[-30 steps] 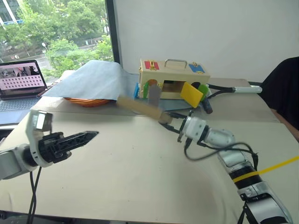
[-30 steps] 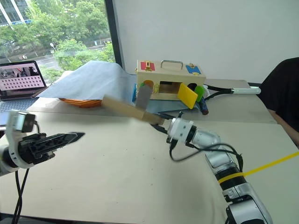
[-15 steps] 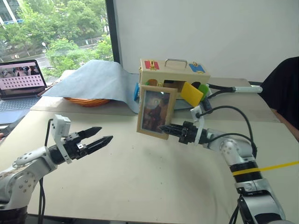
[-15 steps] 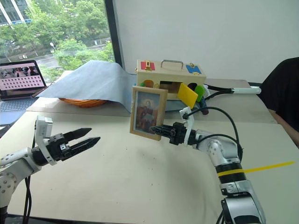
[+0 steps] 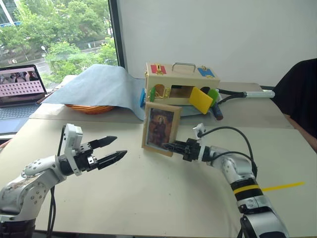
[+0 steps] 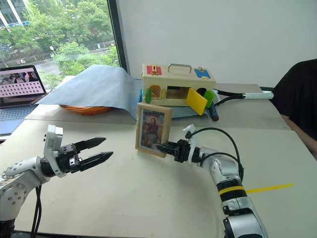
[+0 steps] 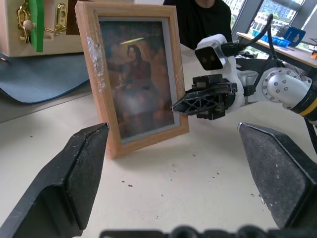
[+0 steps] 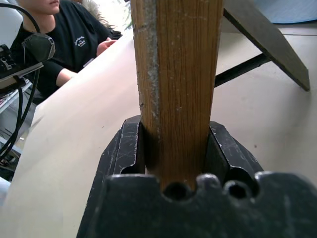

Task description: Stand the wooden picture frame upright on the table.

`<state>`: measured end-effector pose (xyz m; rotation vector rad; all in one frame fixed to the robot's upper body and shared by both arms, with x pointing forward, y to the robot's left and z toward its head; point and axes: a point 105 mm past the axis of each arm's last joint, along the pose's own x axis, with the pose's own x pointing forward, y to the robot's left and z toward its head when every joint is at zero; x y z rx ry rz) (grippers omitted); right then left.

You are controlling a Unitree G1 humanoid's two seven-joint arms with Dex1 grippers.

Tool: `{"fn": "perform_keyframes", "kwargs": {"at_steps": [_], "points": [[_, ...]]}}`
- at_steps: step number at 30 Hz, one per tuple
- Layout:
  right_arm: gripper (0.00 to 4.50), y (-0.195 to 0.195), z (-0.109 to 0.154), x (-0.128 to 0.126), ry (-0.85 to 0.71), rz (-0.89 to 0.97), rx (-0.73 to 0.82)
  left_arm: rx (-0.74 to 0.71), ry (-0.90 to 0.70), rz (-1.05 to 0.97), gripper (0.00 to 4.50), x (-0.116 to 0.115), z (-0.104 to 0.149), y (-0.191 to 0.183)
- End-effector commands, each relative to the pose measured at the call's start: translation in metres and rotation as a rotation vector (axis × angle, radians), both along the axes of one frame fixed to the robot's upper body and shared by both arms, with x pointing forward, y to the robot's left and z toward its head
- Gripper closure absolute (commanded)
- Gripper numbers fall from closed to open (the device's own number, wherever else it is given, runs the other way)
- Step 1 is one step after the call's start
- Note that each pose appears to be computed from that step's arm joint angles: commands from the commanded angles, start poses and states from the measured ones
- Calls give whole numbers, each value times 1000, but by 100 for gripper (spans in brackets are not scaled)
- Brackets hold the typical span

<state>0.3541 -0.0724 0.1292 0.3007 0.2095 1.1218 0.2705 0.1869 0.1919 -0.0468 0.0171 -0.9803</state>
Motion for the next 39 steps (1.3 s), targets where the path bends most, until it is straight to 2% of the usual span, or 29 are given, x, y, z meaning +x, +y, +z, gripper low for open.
{"fn": "perform_keyframes", "kwargs": {"at_steps": [1, 5, 7, 9, 13, 14, 17, 21, 24, 27, 32, 39], "points": [[328, 3, -6, -5, 12, -9, -17, 32, -22, 12, 0, 1, 4, 3], [328, 2, -12, -7, 19, -27, -36, 45, -17, 21, 0, 4, 3, 5], [227, 0, -13, -8, 21, -37, -38, 49, -10, 26, 0, 5, 2, 7], [176, -2, -10, -9, 18, -49, -23, 52, -1, 32, 0, 6, 0, 8], [29, -18, -1, -7, 2, -99, -8, 47, 11, 35, 0, 6, -3, 11], [7, -25, 0, -7, -3, -126, -13, 47, 14, 37, 0, 6, -4, 12], [7, -54, 7, -14, -23, -229, -3, 40, 13, 56, 0, 2, -7, 17], [7, -84, 6, -39, -65, -315, -50, 87, 13, 125, 0, 1, -22, 22], [7, -88, 14, -62, -186, -315, -124, 159, -16, 234, 0, 7, -37, 28], [7, -83, 20, -77, -314, -310, -213, 161, -24, 269, 0, 10, -46, 27], [7, -84, 23, -83, -393, -391, -261, 176, -28, 285, 0, 14, -56, 19], [7, -86, 14, -85, -357, -470, -230, 164, -11, 289, 0, 21, -64, 7]]}}
